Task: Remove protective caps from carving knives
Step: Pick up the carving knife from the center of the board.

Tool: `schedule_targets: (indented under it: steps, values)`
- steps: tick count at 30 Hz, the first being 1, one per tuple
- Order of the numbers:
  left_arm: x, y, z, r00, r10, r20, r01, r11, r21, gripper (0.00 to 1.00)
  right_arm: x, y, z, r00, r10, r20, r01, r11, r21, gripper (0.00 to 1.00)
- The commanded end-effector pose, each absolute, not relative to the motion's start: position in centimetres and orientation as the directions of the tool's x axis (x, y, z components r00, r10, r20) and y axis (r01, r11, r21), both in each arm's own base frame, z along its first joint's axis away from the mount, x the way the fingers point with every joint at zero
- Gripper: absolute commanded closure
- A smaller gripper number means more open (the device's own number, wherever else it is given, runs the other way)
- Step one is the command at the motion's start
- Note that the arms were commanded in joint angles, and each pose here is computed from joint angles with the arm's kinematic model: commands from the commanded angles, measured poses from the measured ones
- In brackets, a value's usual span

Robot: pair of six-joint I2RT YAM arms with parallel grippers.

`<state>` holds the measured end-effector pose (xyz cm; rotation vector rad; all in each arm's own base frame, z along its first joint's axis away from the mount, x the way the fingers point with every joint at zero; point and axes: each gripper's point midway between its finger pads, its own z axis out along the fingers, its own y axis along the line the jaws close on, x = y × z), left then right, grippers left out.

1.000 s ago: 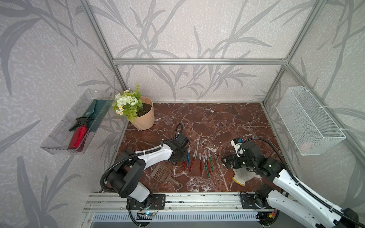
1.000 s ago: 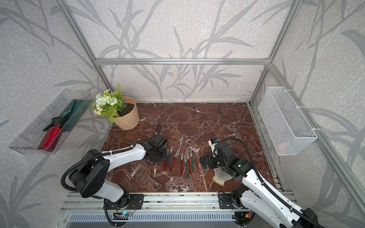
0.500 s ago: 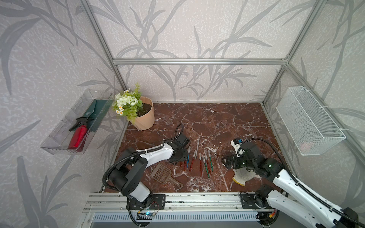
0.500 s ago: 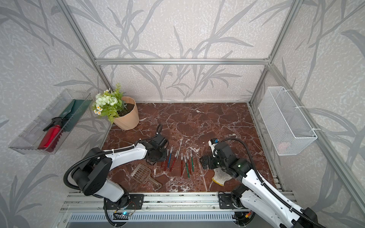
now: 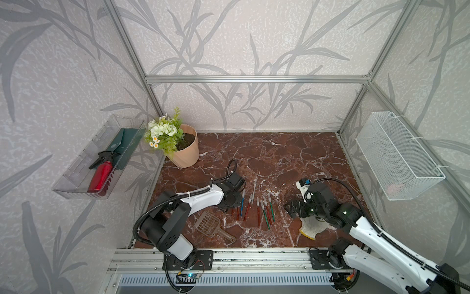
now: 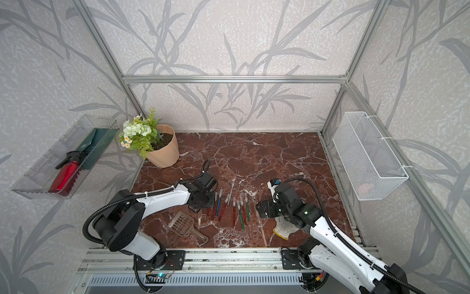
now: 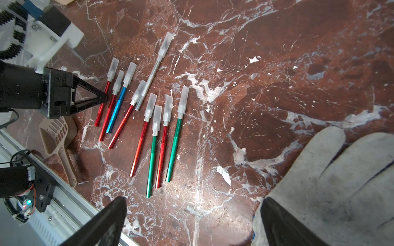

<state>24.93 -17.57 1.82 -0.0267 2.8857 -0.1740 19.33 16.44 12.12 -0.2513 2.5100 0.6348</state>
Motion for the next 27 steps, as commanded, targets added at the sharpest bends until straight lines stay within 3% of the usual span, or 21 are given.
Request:
schedule_targets:
  steps: [1,7,16,22,27]
  values:
    - [25.4,-18.2,3.5,-0.959,-0.022,-0.283,0.023,0.988,-0.155,0.88,19.5,17.2,12.7,-0.838,-0.01,-0.545,-0.292,0.853,0.433,0.01]
    - [25.6,-19.3,5.4,-0.949,-0.017,-0.314,0.057,0.973,-0.225,0.9,19.6,18.2,12.9,-0.85,0.066,-0.522,-0.256,0.815,0.519,0.0]
    - [25.9,-23.1,8.6,-0.936,-0.042,-0.351,0.126,0.887,-0.444,0.9,19.8,20.2,13.8,-0.864,0.079,-0.498,-0.278,0.749,0.601,0.03]
    - [25.9,-26.2,11.0,-0.92,-0.025,-0.391,0.229,0.774,-0.59,0.9,20.5,21.6,15.1,-0.874,0.122,-0.47,-0.26,0.701,0.664,0.11]
    - [25.6,-27.3,11.1,-0.918,-0.007,-0.398,0.267,0.73,-0.629,0.9,21.6,21.9,16.1,-0.869,0.176,-0.463,-0.222,0.696,0.683,0.17]
